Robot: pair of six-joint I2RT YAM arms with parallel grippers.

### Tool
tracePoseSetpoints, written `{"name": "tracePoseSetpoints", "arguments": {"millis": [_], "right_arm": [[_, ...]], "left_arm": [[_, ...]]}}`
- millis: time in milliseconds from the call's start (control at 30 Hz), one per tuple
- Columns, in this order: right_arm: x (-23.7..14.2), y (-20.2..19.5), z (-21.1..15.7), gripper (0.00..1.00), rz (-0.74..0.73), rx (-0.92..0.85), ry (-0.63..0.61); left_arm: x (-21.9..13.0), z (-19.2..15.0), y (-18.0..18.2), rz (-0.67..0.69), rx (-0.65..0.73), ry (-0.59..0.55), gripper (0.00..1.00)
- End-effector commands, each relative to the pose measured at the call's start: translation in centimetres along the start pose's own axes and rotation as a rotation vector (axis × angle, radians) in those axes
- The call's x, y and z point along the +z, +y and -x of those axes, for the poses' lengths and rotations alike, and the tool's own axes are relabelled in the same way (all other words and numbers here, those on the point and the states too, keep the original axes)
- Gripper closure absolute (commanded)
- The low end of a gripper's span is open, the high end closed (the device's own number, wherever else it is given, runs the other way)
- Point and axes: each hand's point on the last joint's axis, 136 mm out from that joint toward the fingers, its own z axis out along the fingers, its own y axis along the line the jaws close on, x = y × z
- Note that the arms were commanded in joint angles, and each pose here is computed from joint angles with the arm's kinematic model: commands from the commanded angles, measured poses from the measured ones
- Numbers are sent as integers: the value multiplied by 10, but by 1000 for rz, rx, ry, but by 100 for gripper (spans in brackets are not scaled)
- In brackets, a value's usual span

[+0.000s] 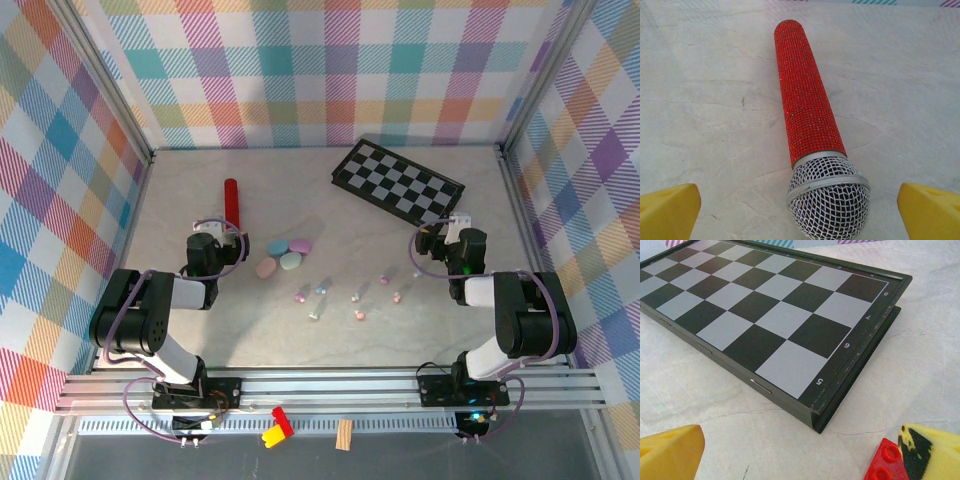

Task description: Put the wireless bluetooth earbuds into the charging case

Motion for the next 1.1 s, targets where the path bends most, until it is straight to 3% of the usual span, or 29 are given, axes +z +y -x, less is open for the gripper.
{"name": "tracePoseSetpoints", "arguments": {"millis": [0,233,467,733,900,1067], "right_arm": [[2,7,12,1,30,-16,-37],[-6,9,21,1,34,-22,-53],[-32,18,40,1,58,-27,-36],[-61,60,52,1,180,-19,-8],[-80,105,57,1,328,-5,14],[-92,149,46,1,484,16,76]], "left_arm": [[2,8,4,7,-18,-22,0],[-2,14,3,10,-12,-31,0],[-22,43,-1,26,15,-43,0],[-42,77,-23,-38,72,-8,0],[-56,67,-65,-161,226,139,0],[-80,21,-94,-350,376,447,0]]}}
